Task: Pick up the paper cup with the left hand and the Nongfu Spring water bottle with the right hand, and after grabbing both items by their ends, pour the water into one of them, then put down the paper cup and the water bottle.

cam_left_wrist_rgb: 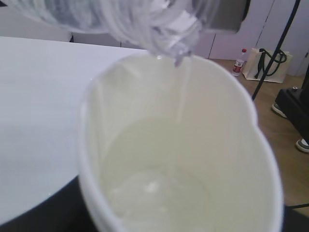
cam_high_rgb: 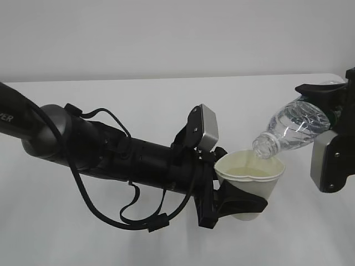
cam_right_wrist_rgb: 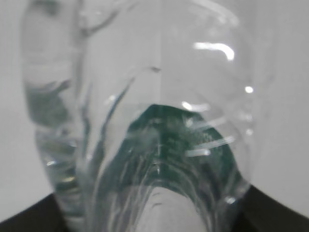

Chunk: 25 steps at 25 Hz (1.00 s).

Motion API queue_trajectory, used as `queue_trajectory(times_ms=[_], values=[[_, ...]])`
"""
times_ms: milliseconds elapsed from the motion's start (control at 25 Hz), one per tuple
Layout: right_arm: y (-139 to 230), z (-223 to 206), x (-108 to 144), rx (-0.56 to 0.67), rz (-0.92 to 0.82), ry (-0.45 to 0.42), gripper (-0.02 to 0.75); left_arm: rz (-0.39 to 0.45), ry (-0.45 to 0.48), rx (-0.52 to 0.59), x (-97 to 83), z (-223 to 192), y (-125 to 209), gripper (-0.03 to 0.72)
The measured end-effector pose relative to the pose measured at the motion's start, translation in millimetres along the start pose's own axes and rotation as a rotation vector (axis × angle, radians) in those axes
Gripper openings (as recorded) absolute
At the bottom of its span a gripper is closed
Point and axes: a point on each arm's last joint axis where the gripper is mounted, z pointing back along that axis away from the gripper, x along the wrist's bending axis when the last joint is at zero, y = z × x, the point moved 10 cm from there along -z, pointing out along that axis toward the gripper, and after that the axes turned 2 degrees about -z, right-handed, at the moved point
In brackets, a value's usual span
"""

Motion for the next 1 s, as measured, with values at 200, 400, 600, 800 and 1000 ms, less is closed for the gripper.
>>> queue_trajectory(times_ms=[200,400,600,800,1000], values=[[0.0,0.0,0.1,0.000,0.008,0.000,0.421,0.000,0.000,0.000,0.0,0.0,0.0,0.421],[-0.1,-0.9,2.9,-0.001,0.006,-0.008,0.421,0.000,0.000,0.000,0.0,0.0,0.0,0.421],[-0.2,-1.4,3.9,-0.002,0.004,-0.010,0.421,0.000,0.000,0.000,0.0,0.0,0.0,0.421],[0.0,-1.9,3.5,-0.002,0.007,-0.008,0.421,0.000,0.000,0.000,0.0,-0.1,0.3,0.421],[-0.2,-1.9,1.2,-0.004,0.006,0.004,0.421,0.000,0.000,0.000,0.0,-0.1,0.3,0.421]])
